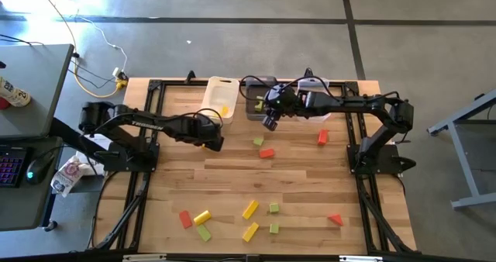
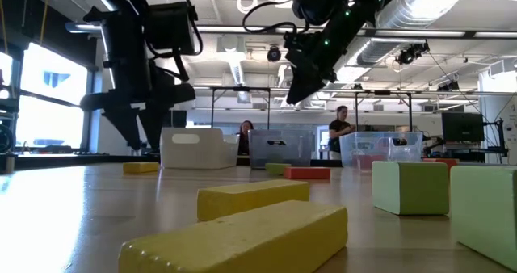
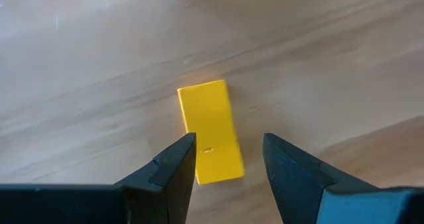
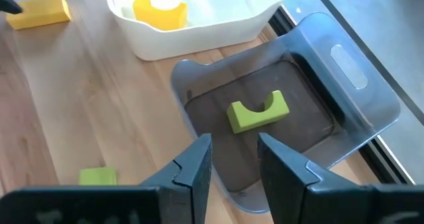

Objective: Sort & place blocks by color
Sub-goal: Put the yellow block into the white bin, then put the green block into the black bin

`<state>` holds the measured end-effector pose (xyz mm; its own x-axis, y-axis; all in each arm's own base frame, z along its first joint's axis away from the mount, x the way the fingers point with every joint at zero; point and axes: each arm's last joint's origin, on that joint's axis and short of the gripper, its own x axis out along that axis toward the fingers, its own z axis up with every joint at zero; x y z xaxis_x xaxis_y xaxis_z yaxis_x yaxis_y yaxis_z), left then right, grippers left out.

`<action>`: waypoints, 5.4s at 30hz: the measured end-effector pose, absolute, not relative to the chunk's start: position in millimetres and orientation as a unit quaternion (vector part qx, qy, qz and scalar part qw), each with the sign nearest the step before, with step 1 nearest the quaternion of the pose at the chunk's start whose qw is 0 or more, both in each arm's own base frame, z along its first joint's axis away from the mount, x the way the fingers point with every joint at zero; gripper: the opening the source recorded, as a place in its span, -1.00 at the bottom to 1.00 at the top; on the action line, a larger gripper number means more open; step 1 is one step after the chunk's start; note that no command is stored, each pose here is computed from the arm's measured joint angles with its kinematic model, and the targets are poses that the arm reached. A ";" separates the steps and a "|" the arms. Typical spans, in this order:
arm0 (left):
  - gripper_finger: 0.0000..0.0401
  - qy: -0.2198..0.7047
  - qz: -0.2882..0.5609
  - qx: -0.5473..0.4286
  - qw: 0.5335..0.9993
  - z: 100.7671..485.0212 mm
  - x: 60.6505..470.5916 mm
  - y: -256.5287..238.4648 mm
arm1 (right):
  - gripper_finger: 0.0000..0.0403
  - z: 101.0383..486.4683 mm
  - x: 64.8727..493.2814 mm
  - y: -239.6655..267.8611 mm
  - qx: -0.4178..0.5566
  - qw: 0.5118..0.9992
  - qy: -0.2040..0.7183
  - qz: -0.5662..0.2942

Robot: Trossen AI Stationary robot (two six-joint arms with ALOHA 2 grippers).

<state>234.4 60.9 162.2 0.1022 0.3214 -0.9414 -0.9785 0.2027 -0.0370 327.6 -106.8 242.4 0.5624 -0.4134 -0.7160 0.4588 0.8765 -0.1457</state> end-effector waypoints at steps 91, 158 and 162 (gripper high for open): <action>-0.47 0.343 0.428 -0.211 0.809 209.5 204.7 173.1 | -0.45 231.0 309.0 26.3 0.035 0.833 0.535 -0.136; -0.07 0.383 0.343 -0.214 0.831 238.9 227.5 149.1 | -0.22 231.3 280.6 137.2 0.011 0.842 0.538 0.022; -0.11 0.399 0.340 -0.212 0.825 241.3 228.7 131.8 | -0.03 233.2 284.7 138.0 -0.010 0.853 0.519 0.045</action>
